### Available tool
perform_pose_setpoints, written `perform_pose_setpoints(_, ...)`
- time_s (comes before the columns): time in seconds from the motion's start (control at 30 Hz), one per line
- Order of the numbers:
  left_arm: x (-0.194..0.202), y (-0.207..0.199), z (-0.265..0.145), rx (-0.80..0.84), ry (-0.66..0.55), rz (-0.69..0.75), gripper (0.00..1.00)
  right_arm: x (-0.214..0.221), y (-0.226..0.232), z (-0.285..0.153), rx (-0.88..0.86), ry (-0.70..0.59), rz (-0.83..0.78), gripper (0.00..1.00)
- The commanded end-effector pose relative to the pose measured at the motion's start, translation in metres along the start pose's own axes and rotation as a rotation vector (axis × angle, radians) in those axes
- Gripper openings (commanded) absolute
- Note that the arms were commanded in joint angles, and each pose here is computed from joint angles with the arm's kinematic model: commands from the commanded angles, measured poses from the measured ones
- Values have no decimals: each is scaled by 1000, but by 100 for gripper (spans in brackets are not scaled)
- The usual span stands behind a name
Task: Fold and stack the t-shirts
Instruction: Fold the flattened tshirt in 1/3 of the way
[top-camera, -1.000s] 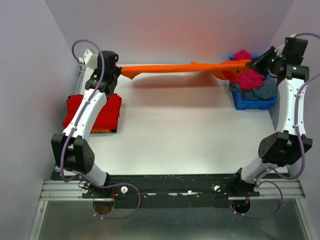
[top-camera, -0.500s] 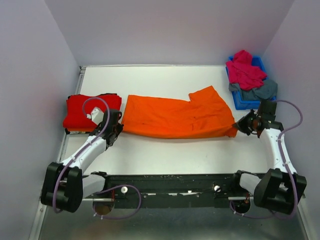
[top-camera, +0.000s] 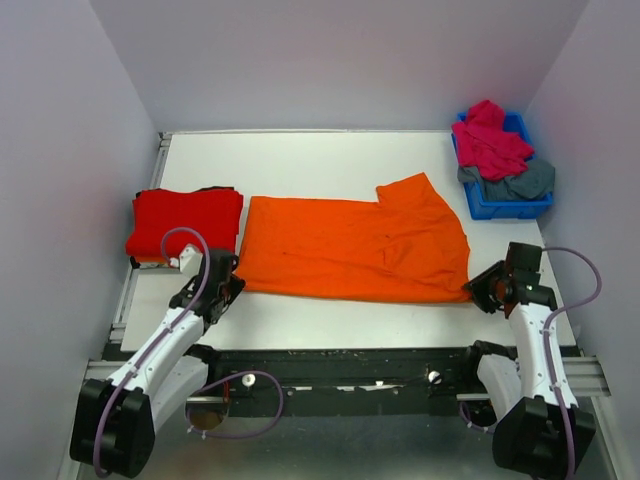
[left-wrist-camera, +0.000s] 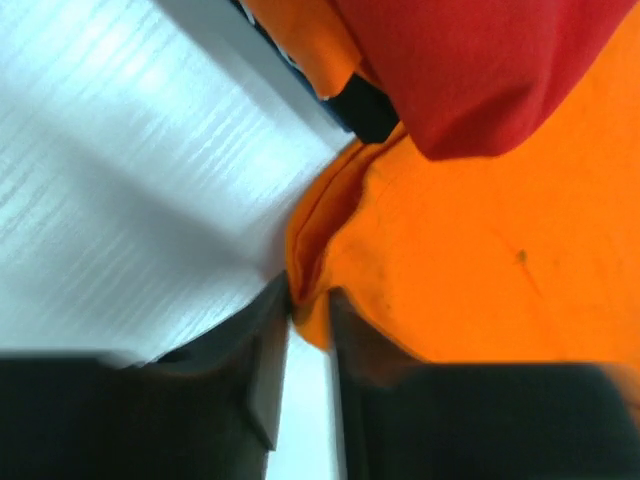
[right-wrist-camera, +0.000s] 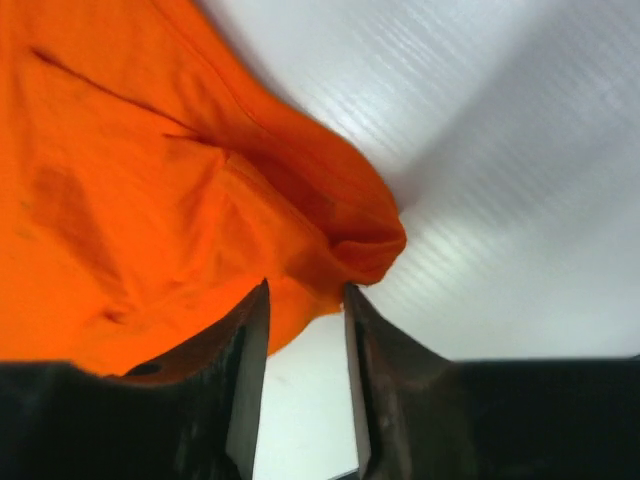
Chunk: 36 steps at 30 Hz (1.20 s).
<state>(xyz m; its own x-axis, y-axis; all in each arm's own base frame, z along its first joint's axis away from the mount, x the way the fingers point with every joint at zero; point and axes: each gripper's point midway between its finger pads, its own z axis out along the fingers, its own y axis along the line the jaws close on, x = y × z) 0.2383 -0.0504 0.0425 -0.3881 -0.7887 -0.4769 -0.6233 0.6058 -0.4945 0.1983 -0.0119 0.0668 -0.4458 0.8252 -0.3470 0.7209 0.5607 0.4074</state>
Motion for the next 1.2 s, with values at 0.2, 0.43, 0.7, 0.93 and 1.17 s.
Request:
perform_pose_setpoints(0.2,-34,-40,-38,82,-113,152,69,-40,48,-26,-207,-157,-122,54)
perform_pose_setpoints(0.43,-54,-128,-47,356,-163,384,69,-67,127,-32,-424,-132,-355,54)
perform_pose_setpoints(0.7,-73,-163,5,224,-189,433,69,-91,196,-6,-426,-145,-475,54)
perform_pose_setpoints(0.93,-84,-177,66,139,-119,451,65,-117,232,22,-376,-157,-523,47)
perform_pose_setpoints(1.17,-96,-190,113,58,-59,460,63,-126,258,62,-307,-133,-552,47)
